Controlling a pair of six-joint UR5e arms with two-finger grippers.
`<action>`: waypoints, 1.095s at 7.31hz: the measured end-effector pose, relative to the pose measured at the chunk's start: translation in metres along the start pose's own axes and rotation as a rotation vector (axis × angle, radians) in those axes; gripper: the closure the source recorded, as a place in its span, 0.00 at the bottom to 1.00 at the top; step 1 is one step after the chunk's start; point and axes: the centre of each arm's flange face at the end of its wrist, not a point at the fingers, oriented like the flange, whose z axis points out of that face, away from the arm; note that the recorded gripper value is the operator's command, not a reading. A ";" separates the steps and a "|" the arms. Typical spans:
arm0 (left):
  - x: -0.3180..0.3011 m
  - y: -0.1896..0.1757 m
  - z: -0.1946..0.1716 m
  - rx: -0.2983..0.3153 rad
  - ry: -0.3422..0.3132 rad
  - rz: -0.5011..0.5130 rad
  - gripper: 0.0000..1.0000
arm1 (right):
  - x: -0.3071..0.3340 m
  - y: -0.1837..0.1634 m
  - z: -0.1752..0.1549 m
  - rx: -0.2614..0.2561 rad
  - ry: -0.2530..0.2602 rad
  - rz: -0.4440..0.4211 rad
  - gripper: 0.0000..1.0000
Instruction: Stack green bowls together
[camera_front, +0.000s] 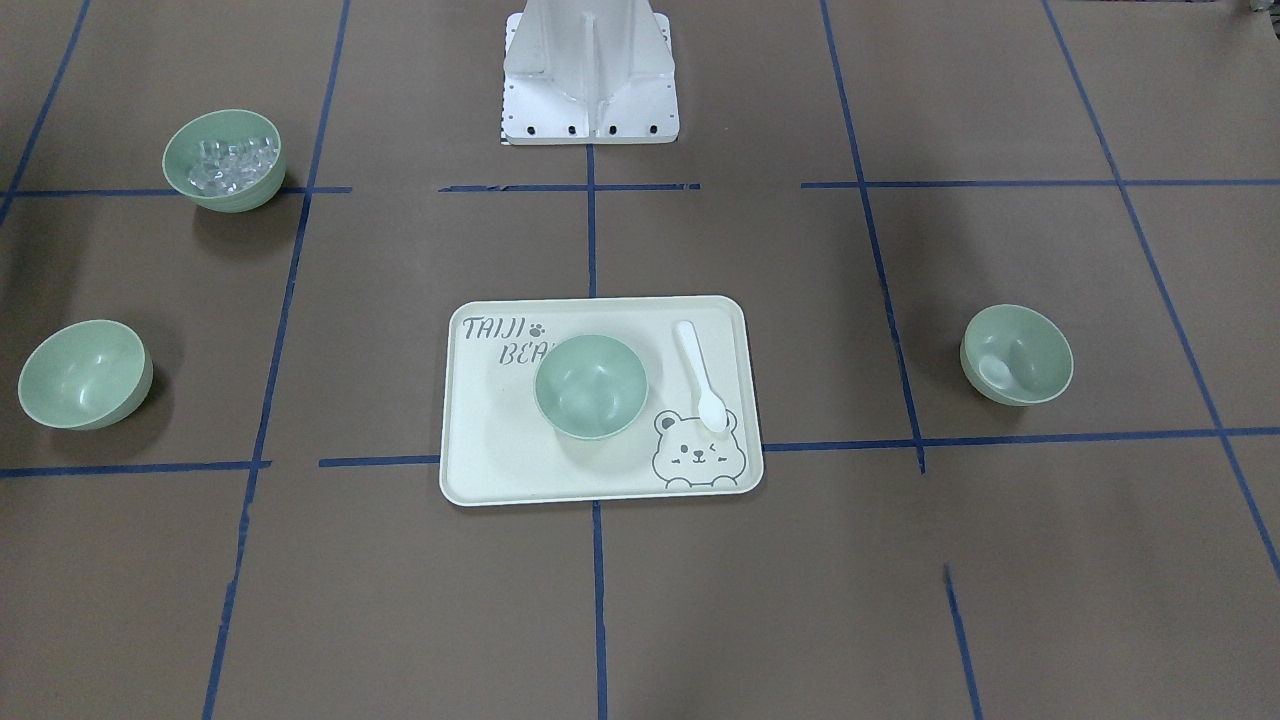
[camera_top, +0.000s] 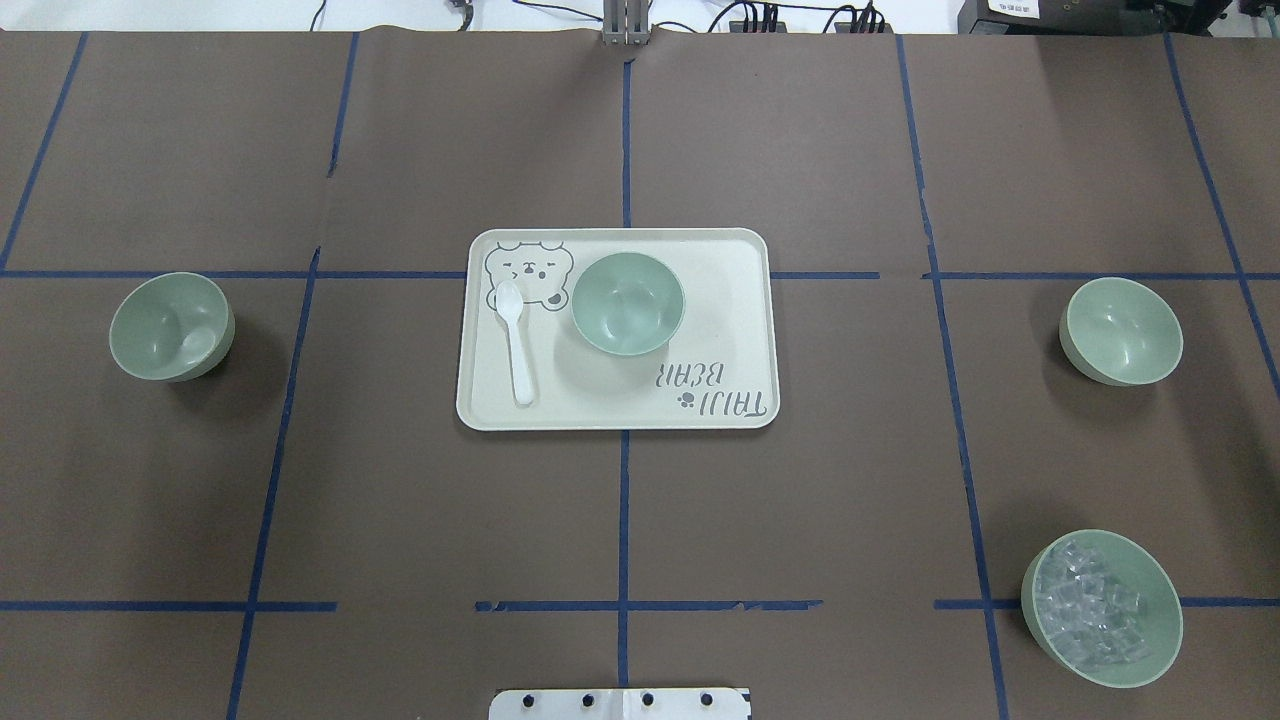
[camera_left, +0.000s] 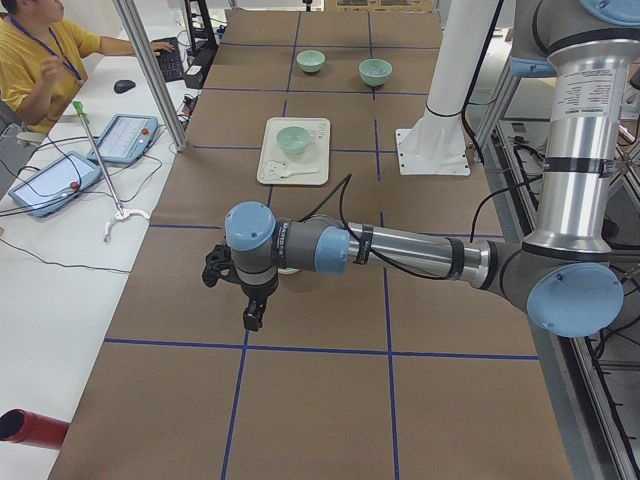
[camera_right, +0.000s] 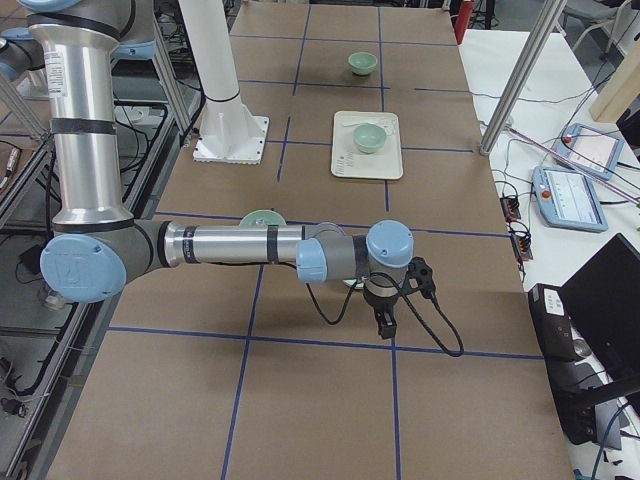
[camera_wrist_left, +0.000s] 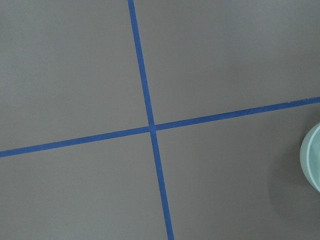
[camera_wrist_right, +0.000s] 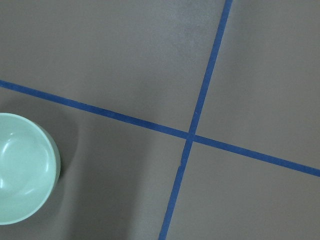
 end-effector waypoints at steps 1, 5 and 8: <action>0.002 -0.001 0.002 -0.005 0.001 0.005 0.00 | 0.000 0.000 0.000 0.001 0.000 0.000 0.00; 0.035 -0.021 0.011 0.054 0.004 0.134 0.00 | -0.015 -0.017 -0.008 0.077 0.007 -0.085 0.00; 0.058 -0.054 0.022 0.197 0.015 0.318 0.00 | -0.051 -0.042 0.010 0.094 -0.023 -0.064 0.00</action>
